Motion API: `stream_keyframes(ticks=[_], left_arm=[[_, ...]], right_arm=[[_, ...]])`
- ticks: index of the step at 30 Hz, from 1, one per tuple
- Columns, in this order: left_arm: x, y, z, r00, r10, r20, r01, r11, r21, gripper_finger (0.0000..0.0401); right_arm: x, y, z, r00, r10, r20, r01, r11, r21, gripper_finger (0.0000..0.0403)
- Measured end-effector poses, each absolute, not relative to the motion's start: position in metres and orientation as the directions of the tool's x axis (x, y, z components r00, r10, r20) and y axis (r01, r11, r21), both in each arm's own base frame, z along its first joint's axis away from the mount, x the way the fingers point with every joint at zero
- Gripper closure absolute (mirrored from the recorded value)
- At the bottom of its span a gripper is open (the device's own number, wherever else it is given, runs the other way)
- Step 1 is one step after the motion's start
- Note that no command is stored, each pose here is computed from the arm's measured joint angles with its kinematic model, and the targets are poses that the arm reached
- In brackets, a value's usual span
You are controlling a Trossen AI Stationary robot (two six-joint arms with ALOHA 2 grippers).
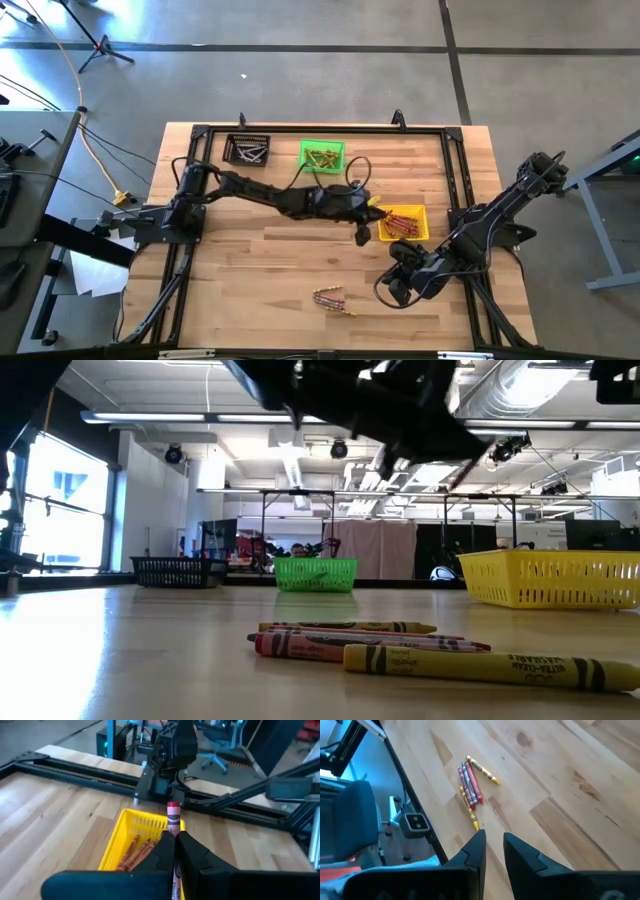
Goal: Sort crayons
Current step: Put the red crayon into the yellow basket
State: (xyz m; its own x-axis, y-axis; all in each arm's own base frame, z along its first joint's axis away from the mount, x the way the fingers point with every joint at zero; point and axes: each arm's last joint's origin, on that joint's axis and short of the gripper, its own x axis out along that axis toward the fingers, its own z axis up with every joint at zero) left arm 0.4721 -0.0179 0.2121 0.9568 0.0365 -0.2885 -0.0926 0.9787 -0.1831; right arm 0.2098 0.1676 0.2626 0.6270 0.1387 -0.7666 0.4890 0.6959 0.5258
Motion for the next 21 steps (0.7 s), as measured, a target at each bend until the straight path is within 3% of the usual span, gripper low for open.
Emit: stream_keyframes(ticks=[5, 13, 21], left_arm=[[0.502, -0.018, 0.212, 0.959, 0.0, -0.284, -0.023, 0.997, -0.079, 0.0401], [0.532, -0.019, 0.187, 0.952, 0.002, -0.307, -0.024, 0.997, -0.069, 0.0399], [0.534, -0.013, 0.178, 0.942, -0.01, -0.336, -0.037, 0.991, -0.132, 0.0353]], right_arm=[[0.216, 0.161, 0.263, 0.633, 0.119, -0.765, 0.511, 0.678, 0.528, 0.035], [0.221, 0.153, 0.263, 0.637, 0.095, -0.765, 0.535, 0.659, 0.528, 0.035], [0.222, 0.152, 0.263, 0.644, 0.081, -0.761, 0.539, 0.659, 0.526, 0.035]])
